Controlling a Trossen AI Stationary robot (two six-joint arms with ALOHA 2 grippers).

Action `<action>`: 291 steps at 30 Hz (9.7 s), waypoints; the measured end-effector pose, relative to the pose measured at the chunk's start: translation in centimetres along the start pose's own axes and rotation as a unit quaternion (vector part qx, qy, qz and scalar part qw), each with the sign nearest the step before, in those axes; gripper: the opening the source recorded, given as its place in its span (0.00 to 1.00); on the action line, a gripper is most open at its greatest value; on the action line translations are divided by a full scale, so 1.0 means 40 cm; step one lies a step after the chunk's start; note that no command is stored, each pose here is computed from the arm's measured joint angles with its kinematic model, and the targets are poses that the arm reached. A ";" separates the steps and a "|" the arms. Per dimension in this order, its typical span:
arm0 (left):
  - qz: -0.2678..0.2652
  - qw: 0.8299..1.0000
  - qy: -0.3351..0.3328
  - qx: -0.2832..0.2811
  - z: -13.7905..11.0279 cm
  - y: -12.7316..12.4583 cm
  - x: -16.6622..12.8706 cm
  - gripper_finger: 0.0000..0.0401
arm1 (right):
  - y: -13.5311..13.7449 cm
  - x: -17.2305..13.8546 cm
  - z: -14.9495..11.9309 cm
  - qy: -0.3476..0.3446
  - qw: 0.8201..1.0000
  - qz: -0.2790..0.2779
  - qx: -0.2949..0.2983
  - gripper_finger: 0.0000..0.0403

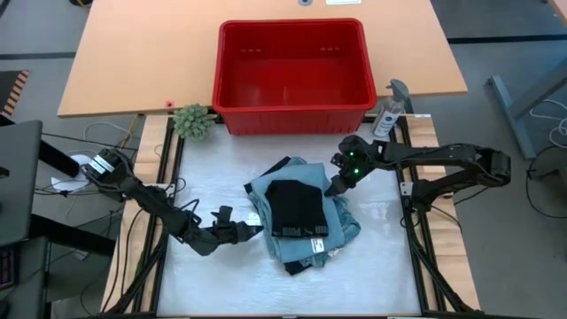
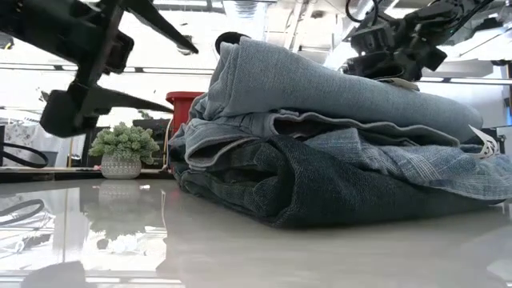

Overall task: Fold Laundry from Bin
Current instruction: Put the laundry clothes into the red bin

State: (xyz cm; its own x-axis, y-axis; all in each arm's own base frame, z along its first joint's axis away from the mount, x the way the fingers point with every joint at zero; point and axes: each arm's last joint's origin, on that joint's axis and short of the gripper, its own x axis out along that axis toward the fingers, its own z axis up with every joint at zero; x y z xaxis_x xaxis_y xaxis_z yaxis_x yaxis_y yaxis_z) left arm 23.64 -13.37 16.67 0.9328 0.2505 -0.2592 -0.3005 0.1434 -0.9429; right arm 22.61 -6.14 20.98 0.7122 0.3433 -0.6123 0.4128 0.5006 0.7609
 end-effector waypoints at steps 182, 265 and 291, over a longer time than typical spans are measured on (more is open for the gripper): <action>0.135 0.974 -0.129 -0.126 0.217 0.089 0.237 0.17 | -0.222 0.117 0.063 -0.050 0.996 0.066 0.043 0.24; -0.050 0.980 -0.180 -0.067 0.677 -0.423 0.112 0.15 | 0.210 -0.309 0.372 -0.217 0.969 0.098 -0.059 0.24; -0.074 0.953 -0.295 -0.003 1.086 -0.516 0.189 0.12 | 0.176 -0.526 0.727 -0.303 0.934 0.129 -0.137 0.24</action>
State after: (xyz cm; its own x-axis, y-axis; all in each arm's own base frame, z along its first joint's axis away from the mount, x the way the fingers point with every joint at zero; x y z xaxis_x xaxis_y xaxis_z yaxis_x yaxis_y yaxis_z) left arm 28.24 27.15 43.25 0.6895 0.7233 0.0372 -0.1722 0.2137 -0.9616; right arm 27.03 -32.94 45.47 0.9929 0.0094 -0.1183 0.0808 0.6762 0.7322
